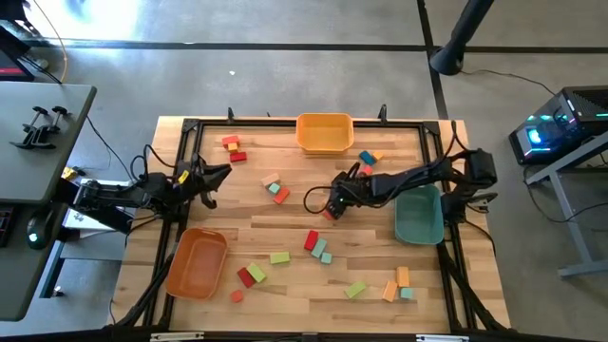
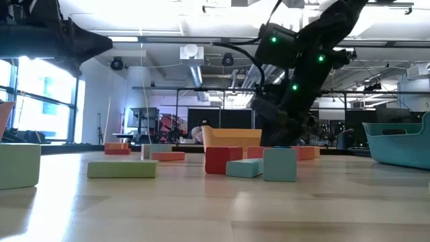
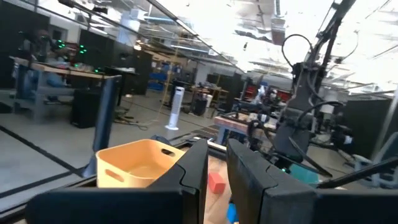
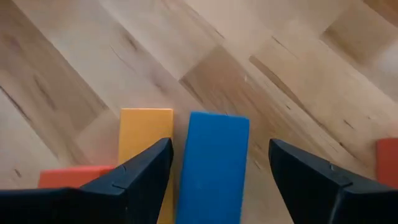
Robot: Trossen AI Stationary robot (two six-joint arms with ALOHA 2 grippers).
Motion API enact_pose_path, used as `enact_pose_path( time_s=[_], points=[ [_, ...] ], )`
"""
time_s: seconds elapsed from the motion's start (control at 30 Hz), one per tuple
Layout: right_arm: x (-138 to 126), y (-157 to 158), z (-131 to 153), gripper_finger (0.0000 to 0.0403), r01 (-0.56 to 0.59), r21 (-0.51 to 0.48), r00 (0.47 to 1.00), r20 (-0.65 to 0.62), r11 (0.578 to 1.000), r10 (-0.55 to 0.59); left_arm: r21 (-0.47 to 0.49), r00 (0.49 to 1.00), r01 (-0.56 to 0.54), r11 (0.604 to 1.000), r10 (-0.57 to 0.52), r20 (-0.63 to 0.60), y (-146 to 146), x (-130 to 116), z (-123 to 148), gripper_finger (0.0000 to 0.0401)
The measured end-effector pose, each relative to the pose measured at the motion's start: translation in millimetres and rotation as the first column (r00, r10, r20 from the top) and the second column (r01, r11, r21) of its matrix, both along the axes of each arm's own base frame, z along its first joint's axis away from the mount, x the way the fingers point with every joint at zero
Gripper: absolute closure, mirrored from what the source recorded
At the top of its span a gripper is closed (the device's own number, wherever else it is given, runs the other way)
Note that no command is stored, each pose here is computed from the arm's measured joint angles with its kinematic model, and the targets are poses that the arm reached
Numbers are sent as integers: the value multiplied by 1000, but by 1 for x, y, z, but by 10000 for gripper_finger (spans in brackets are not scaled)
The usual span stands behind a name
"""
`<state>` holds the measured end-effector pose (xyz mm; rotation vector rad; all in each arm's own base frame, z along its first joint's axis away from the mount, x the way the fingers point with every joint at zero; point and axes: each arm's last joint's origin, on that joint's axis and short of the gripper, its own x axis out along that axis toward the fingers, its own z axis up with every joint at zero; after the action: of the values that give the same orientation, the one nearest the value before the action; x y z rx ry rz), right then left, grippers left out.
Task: Sort blocks by size
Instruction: Put the thick blue rectangular block into the blue bin
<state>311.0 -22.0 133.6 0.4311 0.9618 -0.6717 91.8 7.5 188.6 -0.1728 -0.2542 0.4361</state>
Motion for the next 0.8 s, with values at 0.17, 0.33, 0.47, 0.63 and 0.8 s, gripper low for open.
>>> enact_pose_path(
  time_s=[0.17,0.33,0.47,0.63,0.8],
  points=[
    [1,-3,-4,161,10,32,1000,0,999,-10,1,1000,0,1000,0,-6,0,0,-1,356],
    [-2,-2,-6,240,-20,32,999,-35,999,21,23,1000,-8,1000,8,-14,0,0,0,356],
    [-2,-2,-6,275,-27,24,999,-44,999,28,31,1000,-15,999,15,-18,0,0,0,356],
    [-6,-2,-2,275,-40,17,997,-64,999,41,30,1000,-15,999,15,-19,0,0,0,356],
    [-26,5,27,275,5,-51,995,-95,999,-10,30,1000,-15,999,16,-20,0,0,0,356]
  ],
)
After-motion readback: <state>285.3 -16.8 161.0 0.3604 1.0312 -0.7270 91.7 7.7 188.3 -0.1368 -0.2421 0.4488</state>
